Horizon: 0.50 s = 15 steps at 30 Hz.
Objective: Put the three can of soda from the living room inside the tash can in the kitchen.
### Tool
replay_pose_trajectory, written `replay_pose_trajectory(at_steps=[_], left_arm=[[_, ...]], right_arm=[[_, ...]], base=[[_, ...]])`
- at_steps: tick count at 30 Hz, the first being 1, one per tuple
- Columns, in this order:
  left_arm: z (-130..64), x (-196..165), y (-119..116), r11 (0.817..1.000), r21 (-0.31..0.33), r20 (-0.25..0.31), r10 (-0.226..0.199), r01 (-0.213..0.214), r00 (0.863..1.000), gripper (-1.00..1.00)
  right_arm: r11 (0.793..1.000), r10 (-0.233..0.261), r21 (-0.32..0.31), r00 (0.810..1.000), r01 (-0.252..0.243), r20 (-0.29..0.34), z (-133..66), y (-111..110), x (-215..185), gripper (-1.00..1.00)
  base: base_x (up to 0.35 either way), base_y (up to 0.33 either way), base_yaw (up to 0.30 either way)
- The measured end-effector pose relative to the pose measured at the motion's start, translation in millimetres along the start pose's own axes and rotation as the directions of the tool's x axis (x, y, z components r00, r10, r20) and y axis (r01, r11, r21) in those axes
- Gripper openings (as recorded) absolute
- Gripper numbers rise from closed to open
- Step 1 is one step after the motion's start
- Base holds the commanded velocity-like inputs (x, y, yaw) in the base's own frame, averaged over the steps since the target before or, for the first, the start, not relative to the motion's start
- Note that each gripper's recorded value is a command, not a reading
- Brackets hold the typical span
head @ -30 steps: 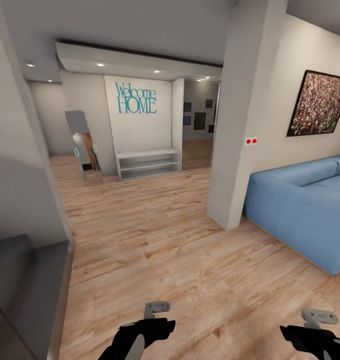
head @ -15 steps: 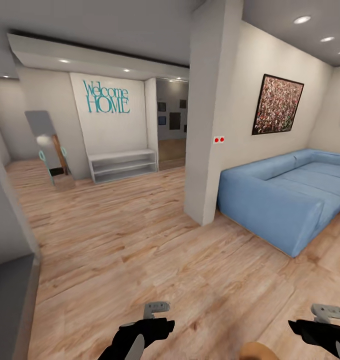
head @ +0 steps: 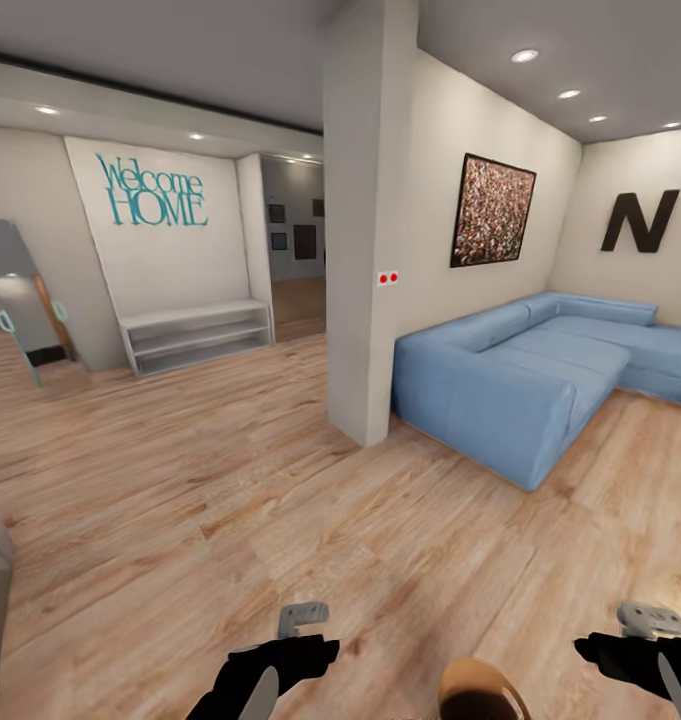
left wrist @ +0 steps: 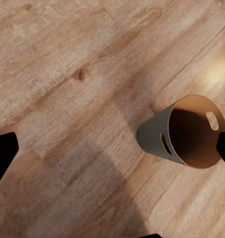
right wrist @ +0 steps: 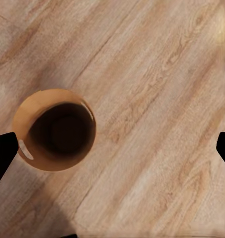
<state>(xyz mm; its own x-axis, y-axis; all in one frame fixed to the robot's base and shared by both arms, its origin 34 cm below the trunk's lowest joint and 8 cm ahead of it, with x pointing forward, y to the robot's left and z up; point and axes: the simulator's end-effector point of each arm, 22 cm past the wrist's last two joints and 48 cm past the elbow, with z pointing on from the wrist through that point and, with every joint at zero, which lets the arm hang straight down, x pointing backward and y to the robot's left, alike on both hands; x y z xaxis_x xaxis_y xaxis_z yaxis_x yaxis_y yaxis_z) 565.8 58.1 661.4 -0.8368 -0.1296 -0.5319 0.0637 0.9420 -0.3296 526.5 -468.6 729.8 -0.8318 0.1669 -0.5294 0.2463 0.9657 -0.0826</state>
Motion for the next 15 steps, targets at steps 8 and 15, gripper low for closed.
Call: replay_pose_trajectory(at_steps=[8, 15], left_arm=[[-4.0, -10.0, 48.6, 0.990, -0.060, 0.021, -0.123, 0.124, 0.992, 1.00], [-14.6, -13.2, 103.9, 0.954, -0.122, 0.025, -0.273, 0.274, 0.962, 1.00]], right_arm=[[0.994, 0.014, -0.108, 0.998, -0.020, -0.059, 2.7, 28.7, 2.5, 1.00], [0.986, 0.029, -0.157, 0.990, -0.051, -0.139, 26.7, 52.8, -1.9, 1.00]], base=[[0.000, 0.000, -0.292], [0.000, 0.000, -0.291]])
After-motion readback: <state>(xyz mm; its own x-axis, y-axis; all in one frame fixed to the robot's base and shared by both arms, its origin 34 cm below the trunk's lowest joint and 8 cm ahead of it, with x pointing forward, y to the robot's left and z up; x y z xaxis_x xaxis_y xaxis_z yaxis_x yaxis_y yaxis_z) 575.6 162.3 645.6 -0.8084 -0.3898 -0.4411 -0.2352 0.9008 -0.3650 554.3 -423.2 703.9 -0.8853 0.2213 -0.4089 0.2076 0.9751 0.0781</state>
